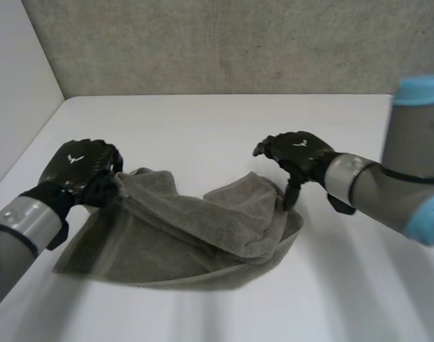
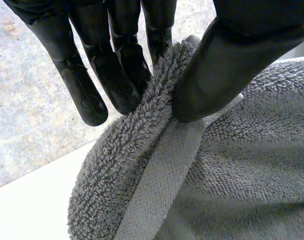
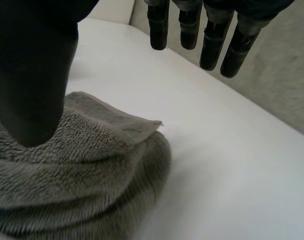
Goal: Fold the towel.
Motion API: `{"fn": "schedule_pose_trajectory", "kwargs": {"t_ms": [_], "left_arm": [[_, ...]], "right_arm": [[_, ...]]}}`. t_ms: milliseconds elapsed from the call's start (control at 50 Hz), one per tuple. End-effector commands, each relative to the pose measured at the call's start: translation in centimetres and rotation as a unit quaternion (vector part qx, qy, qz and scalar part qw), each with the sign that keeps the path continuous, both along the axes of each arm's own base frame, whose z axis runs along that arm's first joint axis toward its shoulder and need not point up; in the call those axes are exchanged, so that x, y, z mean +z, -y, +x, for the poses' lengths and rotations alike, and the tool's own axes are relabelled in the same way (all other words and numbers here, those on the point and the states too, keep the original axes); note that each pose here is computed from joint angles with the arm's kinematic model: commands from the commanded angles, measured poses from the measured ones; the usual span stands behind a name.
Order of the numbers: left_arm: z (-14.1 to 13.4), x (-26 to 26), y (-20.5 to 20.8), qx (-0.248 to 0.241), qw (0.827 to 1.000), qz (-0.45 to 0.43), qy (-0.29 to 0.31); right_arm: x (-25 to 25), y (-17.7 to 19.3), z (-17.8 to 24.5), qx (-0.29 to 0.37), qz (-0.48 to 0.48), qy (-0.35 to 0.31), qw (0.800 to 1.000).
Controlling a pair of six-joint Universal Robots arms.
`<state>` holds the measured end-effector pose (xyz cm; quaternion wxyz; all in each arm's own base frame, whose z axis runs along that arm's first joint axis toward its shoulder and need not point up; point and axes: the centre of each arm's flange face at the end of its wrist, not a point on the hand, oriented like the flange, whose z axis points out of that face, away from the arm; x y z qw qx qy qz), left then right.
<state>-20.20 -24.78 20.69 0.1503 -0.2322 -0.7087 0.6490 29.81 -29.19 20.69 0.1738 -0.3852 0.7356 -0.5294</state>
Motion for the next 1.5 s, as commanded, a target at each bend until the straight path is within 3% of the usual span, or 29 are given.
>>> {"fn": "schedule_pose_trajectory", "kwargs": {"t_ms": [20, 180, 300, 360, 440, 460, 500, 520, 560, 580, 600, 620, 640, 660, 700, 740, 780, 800, 840, 860, 880, 900, 940, 960, 1000, 1120, 1160, 1220, 1500], "left_arm": [[1.7, 0.1, -0.5, 0.009, 1.000, 0.000, -0.005], [2.5, 0.4, -0.3, 0.018, 1.000, -0.006, -0.006], [2.7, 1.2, 0.6, 0.022, 0.999, -0.029, -0.007], [2.8, 2.4, 1.9, 0.024, 0.998, -0.063, -0.011], [2.7, 4.2, 3.9, 0.023, 0.994, -0.107, -0.021], [2.5, 5.0, 5.3, 0.022, 0.991, -0.128, -0.029], [2.2, 6.5, 6.8, 0.018, 0.986, -0.159, -0.040], [1.8, 8.3, 8.2, 0.011, 0.980, -0.189, -0.052], [1.2, 10.5, 9.5, 0.002, 0.972, -0.225, -0.066], [0.9, 12.7, 10.8, 0.000, 0.963, -0.260, -0.077], [0.9, 12.8, 10.8, 0.000, 0.962, -0.260, -0.078], [0.9, 15.2, 12.0, 0.008, 0.950, -0.297, -0.090], [1.1, 17.6, 13.0, 0.022, 0.937, -0.332, -0.104], [1.1, 17.6, 13.0, 0.023, 0.937, -0.332, -0.104], [1.7, 21.5, 14.0, 0.049, 0.912, -0.384, -0.133], [2.0, 22.6, 14.3, 0.058, 0.905, -0.393, -0.151], [2.2, 22.7, 14.5, 0.058, 0.905, -0.388, -0.166], [2.2, 22.7, 14.5, 0.058, 0.905, -0.388, -0.166], [2.5, 20.6, 14.9, 0.054, 0.918, -0.347, -0.182], [2.5, 20.5, 14.9, 0.054, 0.919, -0.347, -0.182], [2.4, 18.7, 14.9, 0.048, 0.929, -0.317, -0.185], [2.3, 16.4, 14.7, 0.043, 0.941, -0.283, -0.181], [2.4, 14.0, 14.6, 0.037, 0.951, -0.253, -0.173], [2.4, 14.0, 14.6, 0.037, 0.951, -0.253, -0.172], [3.1, 9.0, 14.0, 0.019, 0.970, -0.190, -0.153], [4.6, 0.6, 11.5, -0.032, 0.986, -0.097, -0.129], [4.7, -1.0, 10.7, -0.048, 0.987, -0.082, -0.126], [4.7, -3.0, 9.5, -0.072, 0.988, -0.064, -0.123], [8.4, -2.6, 9.8, -0.035, 0.990, -0.068, -0.116]], "right_arm": [[-3.0, 2.3, 3.1, 0.029, 0.059, -0.030, 0.997], [-6.2, 2.1, 4.3, 0.089, 0.081, -0.111, 0.986], [-5.0, 2.2, 4.4, 0.099, 0.055, -0.118, 0.987], [-1.9, 3.2, 4.8, 0.087, -0.004, -0.091, 0.992], [4.6, 5.8, 5.8, 0.033, -0.123, 0.025, 0.992], [4.7, 5.8, 5.8, 0.032, -0.123, 0.025, 0.991], [10.2, 7.2, 5.9, -0.014, -0.209, 0.124, 0.970], [10.3, 7.3, 5.9, -0.015, -0.210, 0.125, 0.970], [15.4, 8.0, 5.1, -0.069, -0.285, 0.209, 0.933], [15.4, 8.0, 5.1, -0.070, -0.286, 0.210, 0.932], [17.5, 8.1, 4.5, -0.097, -0.315, 0.244, 0.912], [17.5, 8.1, 4.5, -0.097, -0.315, 0.245, 0.912], [19.0, 8.2, 4.0, -0.119, -0.335, 0.271, 0.894], [20.0, 8.3, 3.5, -0.139, -0.351, 0.291, 0.879], [20.2, 8.3, 3.4, -0.148, -0.352, 0.294, 0.876], [19.8, 8.3, 3.3, -0.149, -0.345, 0.287, 0.881], [18.1, 8.2, 3.4, -0.139, -0.307, 0.262, 0.904], [18.1, 8.2, 3.4, -0.139, -0.307, 0.262, 0.904], [16.4, 7.6, 3.3, -0.113, -0.263, 0.232, 0.930], [16.3, 7.6, 3.3, -0.113, -0.263, 0.231, 0.930], [15.2, 7.2, 3.5, -0.093, -0.237, 0.216, 0.943], [15.2, 7.1, 3.5, -0.092, -0.237, 0.216, 0.943], [12.8, 6.3, 3.4, -0.041, -0.188, 0.185, 0.964], [12.7, 6.3, 3.4, -0.041, -0.188, 0.184, 0.964], [9.3, 5.2, 3.2, 0.014, -0.130, 0.145, 0.981], [3.6, 2.5, 2.7, 0.067, -0.061, 0.062, 0.994], [0.5, 0.9, 1.6, 0.076, -0.039, 0.003, 0.996], [-1.7, -0.9, 0.8, 0.089, -0.023, -0.034, 0.995], [-1.0, -4.2, -0.8, 0.082, -0.045, -0.035, 0.995]]}}
